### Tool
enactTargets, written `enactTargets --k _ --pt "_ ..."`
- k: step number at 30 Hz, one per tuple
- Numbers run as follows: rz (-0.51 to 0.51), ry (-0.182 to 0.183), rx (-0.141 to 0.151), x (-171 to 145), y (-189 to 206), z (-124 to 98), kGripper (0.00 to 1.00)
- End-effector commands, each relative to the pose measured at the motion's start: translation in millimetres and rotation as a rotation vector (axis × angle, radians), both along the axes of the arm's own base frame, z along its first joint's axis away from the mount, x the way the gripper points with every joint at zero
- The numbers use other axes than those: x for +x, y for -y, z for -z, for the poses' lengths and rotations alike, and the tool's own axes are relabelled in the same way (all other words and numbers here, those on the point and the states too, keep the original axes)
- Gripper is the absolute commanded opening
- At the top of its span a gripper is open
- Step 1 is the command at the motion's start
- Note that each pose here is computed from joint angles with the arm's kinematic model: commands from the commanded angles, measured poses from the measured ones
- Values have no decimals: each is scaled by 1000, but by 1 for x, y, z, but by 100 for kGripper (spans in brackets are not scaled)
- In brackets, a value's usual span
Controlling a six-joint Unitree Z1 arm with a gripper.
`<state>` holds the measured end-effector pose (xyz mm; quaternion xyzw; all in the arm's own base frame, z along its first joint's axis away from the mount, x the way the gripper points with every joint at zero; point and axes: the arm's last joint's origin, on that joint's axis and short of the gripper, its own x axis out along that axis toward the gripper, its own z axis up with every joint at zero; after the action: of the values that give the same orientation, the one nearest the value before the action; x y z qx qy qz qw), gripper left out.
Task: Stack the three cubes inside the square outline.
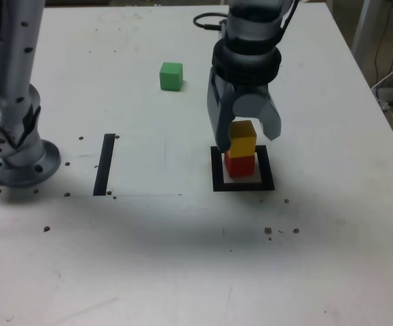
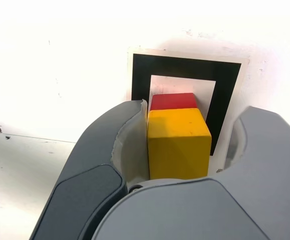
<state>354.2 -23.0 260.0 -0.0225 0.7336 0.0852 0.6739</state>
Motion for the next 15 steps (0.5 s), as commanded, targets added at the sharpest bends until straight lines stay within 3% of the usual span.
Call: enactTargets --k 1,15 --pt "0 5 -2 -3 -1 -6 99" --pt "22 20 -26 -18 -3 -32 99"
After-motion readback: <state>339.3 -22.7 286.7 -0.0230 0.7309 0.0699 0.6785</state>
